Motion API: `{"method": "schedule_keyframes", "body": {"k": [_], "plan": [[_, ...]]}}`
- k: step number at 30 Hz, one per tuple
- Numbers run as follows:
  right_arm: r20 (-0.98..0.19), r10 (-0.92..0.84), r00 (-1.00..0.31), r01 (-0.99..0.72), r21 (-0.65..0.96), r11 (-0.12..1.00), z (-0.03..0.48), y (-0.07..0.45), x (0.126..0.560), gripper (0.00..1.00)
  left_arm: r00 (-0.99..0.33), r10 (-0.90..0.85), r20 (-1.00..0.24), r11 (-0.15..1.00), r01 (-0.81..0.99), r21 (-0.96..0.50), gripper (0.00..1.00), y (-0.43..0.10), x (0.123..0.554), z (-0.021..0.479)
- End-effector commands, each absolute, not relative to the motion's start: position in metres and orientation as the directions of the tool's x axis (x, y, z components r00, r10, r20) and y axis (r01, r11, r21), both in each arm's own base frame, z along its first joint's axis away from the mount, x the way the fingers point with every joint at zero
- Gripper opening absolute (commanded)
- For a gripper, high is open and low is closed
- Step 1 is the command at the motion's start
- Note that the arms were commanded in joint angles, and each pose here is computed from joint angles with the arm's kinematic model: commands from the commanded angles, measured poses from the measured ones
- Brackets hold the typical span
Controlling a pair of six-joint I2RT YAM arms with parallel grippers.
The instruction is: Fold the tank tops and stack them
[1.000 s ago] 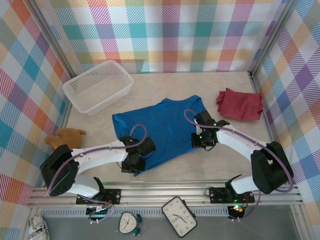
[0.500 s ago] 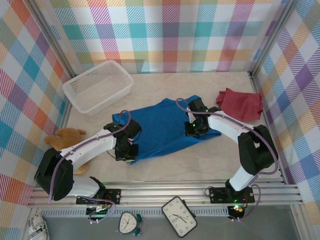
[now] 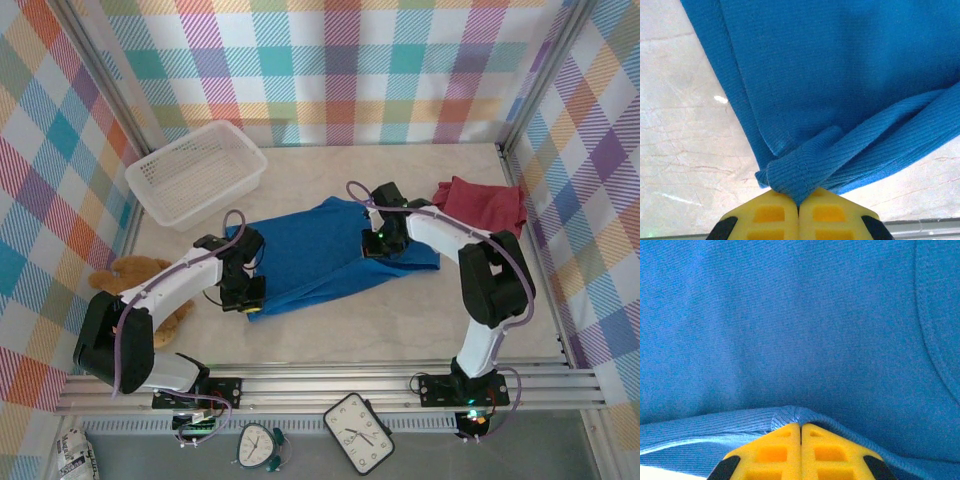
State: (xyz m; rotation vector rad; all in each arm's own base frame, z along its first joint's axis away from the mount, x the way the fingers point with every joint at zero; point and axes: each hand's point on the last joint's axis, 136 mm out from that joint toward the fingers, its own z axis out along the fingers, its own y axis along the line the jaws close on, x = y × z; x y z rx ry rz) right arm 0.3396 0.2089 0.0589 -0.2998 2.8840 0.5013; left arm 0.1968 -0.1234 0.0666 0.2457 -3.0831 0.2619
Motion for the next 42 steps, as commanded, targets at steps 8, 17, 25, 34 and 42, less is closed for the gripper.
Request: {"method": "schedule_keyframes", "body": {"k": [8, 17, 25, 34, 42], "plan": [[-0.219, -0.204, -0.954, -0.271, 0.34, 0.901, 0.051, 0.226, 0.361, 0.06, -0.976, -0.209, 0.062, 0.967, -0.216, -0.139, 0.02, -0.105, 0.208, 0.048], [-0.242, -0.18, -0.954, -0.262, 0.373, 0.89, 0.054, 0.237, 0.376, 0.08, -0.972, -0.232, 0.033, 0.97, -0.233, -0.067, 0.17, -0.091, 0.212, 0.042], [-0.224, -0.186, -0.957, -0.255, 0.339, 0.905, 0.037, 0.235, 0.388, 0.11, -0.976, -0.212, -0.053, 0.977, -0.21, -0.028, 0.38, -0.083, 0.224, 0.063], [-0.233, -0.202, -0.951, -0.269, 0.308, 0.912, 0.043, 0.226, 0.39, 0.21, -0.981, -0.165, -0.102, 0.985, -0.159, -0.067, 0.46, -0.11, 0.213, 0.087], [-0.289, -0.236, -0.928, -0.317, 0.276, 0.908, 0.076, 0.206, 0.379, 0.36, -0.995, -0.098, -0.034, 0.989, -0.094, -0.115, 0.38, -0.147, 0.203, 0.061]]}}
